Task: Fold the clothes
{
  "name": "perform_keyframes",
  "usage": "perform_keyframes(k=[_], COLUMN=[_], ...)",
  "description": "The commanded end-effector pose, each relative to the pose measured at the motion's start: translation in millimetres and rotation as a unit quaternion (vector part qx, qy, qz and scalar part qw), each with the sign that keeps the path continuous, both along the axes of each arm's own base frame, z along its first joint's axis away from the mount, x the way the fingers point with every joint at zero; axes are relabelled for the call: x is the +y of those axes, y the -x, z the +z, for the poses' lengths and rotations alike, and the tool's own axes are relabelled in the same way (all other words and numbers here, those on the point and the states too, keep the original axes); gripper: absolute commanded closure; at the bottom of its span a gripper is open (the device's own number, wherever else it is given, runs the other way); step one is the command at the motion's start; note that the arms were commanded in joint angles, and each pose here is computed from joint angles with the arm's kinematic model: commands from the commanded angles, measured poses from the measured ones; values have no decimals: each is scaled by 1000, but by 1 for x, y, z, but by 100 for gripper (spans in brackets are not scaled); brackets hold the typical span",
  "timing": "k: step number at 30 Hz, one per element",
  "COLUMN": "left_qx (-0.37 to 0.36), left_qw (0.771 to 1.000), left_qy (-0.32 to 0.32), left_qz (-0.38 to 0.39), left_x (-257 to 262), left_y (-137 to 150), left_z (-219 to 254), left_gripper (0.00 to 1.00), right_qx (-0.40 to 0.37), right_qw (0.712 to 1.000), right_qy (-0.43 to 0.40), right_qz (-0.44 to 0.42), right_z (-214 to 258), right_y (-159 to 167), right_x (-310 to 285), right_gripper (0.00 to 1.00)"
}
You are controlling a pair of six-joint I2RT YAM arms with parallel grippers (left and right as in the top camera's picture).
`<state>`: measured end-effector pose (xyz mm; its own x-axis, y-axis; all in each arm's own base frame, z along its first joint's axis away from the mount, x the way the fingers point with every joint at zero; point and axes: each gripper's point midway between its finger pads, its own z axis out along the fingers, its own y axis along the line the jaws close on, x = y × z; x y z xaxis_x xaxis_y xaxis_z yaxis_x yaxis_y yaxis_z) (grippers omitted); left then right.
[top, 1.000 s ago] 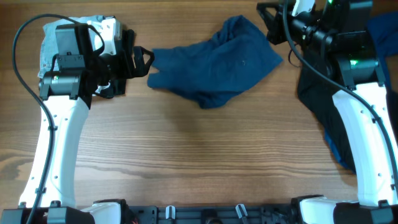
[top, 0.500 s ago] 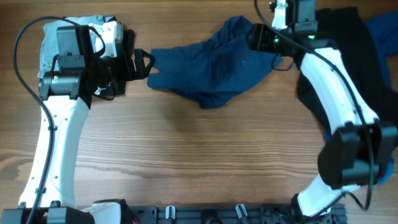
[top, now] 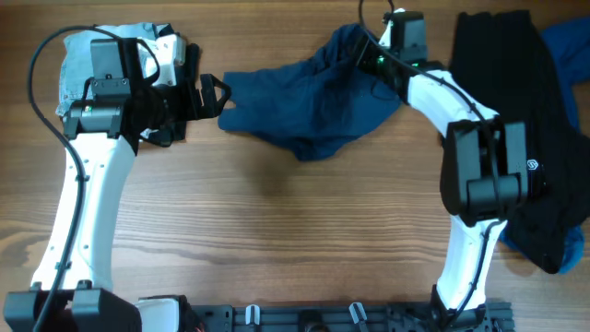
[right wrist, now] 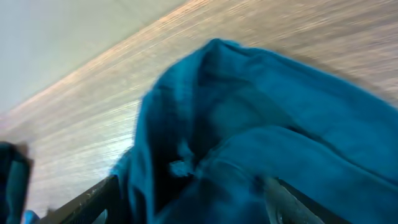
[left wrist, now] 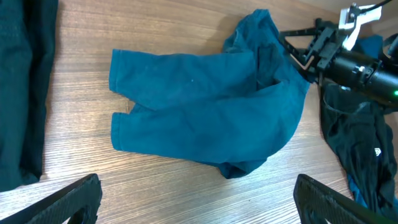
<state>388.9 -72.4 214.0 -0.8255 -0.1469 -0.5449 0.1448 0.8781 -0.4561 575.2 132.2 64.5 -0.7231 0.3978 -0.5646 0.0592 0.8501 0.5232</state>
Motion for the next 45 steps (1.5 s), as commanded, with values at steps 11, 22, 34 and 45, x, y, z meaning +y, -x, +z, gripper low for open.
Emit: perform_keyframes(k=[11,22,34,45], left_qx=[18,0,-17,-118], left_qw=[1000,1000,1000,993], left_qy=[1,1,0,-5], left_qz=[-7,-8,-15,4], left_x=[0,0,-5,10], left_y=[-7,-13,-10,-7], left_z=[-14,-9,2,62], left_gripper=[2,5,22,23], right_qx=[74,-26,-58,-277], right_qw=[996,993,981,886], right_qy=[47,84,111,104], right_qz=[35,82,150,358], right_z=[-34,156,228,352], right_y=[31,65,139,229], right_x=[14,-7,-9,59], right_gripper=[91,96,96,96])
